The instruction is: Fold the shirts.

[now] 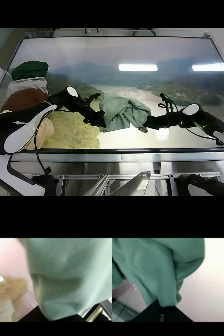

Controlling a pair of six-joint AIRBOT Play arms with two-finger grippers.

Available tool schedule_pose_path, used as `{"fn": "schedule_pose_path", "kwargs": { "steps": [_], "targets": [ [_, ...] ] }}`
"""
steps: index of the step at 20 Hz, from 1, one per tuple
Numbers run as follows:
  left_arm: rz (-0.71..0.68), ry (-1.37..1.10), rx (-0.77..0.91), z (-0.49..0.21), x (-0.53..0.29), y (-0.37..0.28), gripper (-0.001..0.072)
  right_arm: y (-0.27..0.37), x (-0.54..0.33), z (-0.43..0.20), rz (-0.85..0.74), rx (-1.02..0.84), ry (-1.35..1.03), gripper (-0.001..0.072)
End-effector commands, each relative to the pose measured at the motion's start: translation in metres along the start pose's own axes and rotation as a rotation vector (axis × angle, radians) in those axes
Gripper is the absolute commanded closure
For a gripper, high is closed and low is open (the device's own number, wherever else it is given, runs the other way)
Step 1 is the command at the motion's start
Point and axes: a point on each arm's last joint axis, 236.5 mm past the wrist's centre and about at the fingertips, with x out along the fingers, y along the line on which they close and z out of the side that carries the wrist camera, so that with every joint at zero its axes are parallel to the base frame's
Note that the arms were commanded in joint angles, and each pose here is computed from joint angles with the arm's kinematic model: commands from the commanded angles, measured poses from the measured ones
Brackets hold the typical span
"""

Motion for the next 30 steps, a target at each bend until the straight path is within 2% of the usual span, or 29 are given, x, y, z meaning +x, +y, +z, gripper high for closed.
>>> {"fn": "schedule_pose_path", "kwargs": {
  "steps": [1, 4, 6, 8, 10, 13, 15, 18, 22, 30],
  "targets": [
    [-0.029, 0.004, 0.085, 0.008, -0.022, -0.027, 0.0704, -0.01, -0.036, 0.017, -0.053, -0.072, -0.001, 0.0691],
    [-0.039, -0.09, 0.171, 0.01, -0.089, -0.06, 0.0704, -0.045, -0.113, 0.051, -0.218, -0.034, -0.097, 0.0691],
    [-0.029, -0.19, 0.214, 0.006, -0.14, -0.084, 0.0704, -0.037, -0.179, 0.087, -0.235, -0.011, -0.28, 0.0691],
    [-0.012, -0.289, 0.272, -0.001, -0.182, -0.108, 0.0703, 0.014, -0.236, 0.116, -0.129, -0.068, -0.482, 0.0691],
    [0.01, -0.376, 0.355, -0.014, -0.215, -0.137, 0.0703, 0.081, -0.283, 0.125, -0.008, -0.2, -0.642, 0.0691],
    [0.052, -0.493, 0.49, -0.042, -0.253, -0.183, 0.0703, 0.168, -0.34, 0.105, 0.129, -0.381, -0.818, 0.0691],
    [0.075, -0.566, 0.558, -0.063, -0.271, -0.207, 0.0703, 0.196, -0.358, 0.082, 0.14, -0.449, -0.874, 0.0691],
    [0.091, -0.597, 0.592, -0.081, -0.276, -0.217, 0.0685, 0.196, -0.342, 0.059, 0.149, -0.421, -0.772, 0.069],
    [0.053, -0.443, 0.523, -0.088, -0.221, -0.185, 0.0685, 0.163, -0.279, 0.045, 0.205, -0.287, -0.549, 0.069],
    [-0.044, -0.168, 0.223, -0.088, -0.126, -0.071, 0.0685, 0.041, -0.132, 0.021, 0.182, 0.081, -0.213, 0.0689]
  ]
}}
